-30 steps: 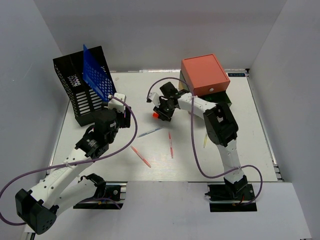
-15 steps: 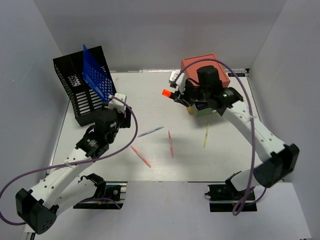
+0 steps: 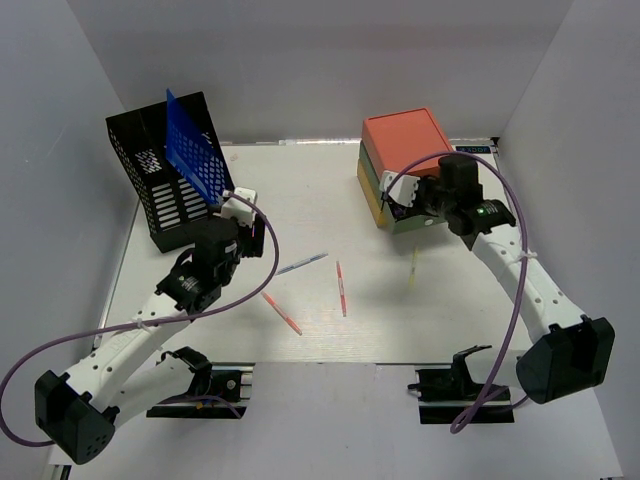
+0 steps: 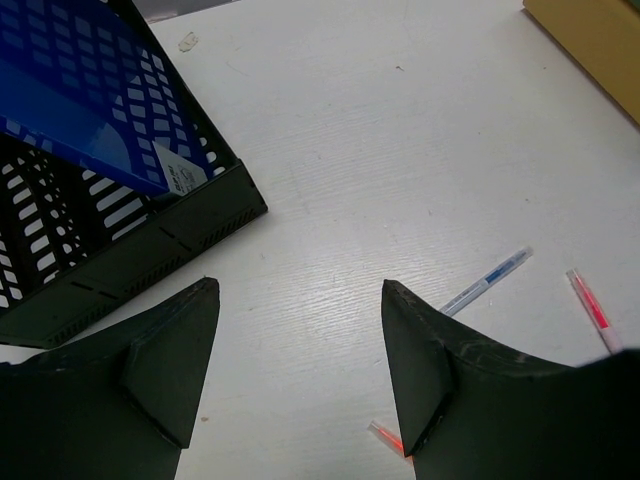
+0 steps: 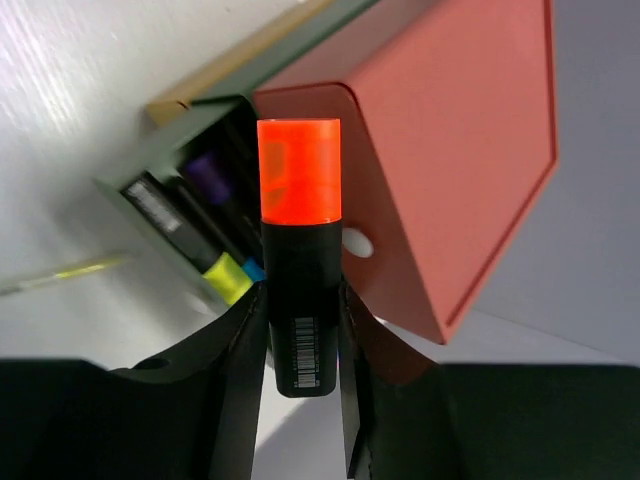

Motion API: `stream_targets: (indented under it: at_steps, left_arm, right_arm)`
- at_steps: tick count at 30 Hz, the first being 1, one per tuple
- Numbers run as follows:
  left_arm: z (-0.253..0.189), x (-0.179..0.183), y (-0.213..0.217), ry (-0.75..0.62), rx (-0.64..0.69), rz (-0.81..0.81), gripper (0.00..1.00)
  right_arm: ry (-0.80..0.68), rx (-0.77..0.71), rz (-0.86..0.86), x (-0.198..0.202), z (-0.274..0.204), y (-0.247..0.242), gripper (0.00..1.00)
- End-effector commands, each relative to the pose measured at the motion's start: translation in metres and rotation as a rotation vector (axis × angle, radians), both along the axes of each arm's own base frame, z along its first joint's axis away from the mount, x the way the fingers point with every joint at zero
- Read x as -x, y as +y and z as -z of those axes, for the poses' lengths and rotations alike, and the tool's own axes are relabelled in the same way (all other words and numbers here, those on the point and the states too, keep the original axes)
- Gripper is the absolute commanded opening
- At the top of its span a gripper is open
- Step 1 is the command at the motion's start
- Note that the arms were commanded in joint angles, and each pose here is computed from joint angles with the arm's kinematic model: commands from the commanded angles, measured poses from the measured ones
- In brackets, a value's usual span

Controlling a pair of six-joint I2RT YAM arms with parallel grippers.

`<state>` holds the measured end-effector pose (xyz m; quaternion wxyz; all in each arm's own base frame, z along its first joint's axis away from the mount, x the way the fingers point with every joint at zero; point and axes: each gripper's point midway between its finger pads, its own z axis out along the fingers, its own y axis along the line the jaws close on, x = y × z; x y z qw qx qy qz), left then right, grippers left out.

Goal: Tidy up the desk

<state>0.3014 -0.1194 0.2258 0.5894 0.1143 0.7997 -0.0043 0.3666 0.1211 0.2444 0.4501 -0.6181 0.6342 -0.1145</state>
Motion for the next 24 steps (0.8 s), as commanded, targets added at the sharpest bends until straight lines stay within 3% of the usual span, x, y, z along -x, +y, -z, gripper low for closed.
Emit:
stream_targets:
  at_steps: [1,9,17,18,24]
  left_arm:
    - [0.003,0.0,-0.001,-0.002,-0.008,0.008,0.76]
    - [0.01,-0.001,-0.003,0.015,-0.022,0.011,0.76]
    - [0.012,-0.001,-0.005,0.017,-0.017,0.024,0.76]
    - [0.011,-0.001,-0.005,0.015,-0.017,0.024,0.76]
    - [0.014,-0.001,-0.007,0.025,-0.019,0.034,0.76]
  right_arm:
    - [-0.131,0.121,-0.06,-0.022,-0.018,-0.006,0.0]
    - [-0.051,0.297,-0.07,-0.039,0.029,-0.02,0.06]
    - [0.029,0.298,-0.019,-0.042,0.048,-0.026,0.41]
    - [0.035,0.292,-0.016,-0.04,0.048,-0.027,0.55]
    - [-0.001,0.212,0.007,-0.035,0.031,-0.022,0.55]
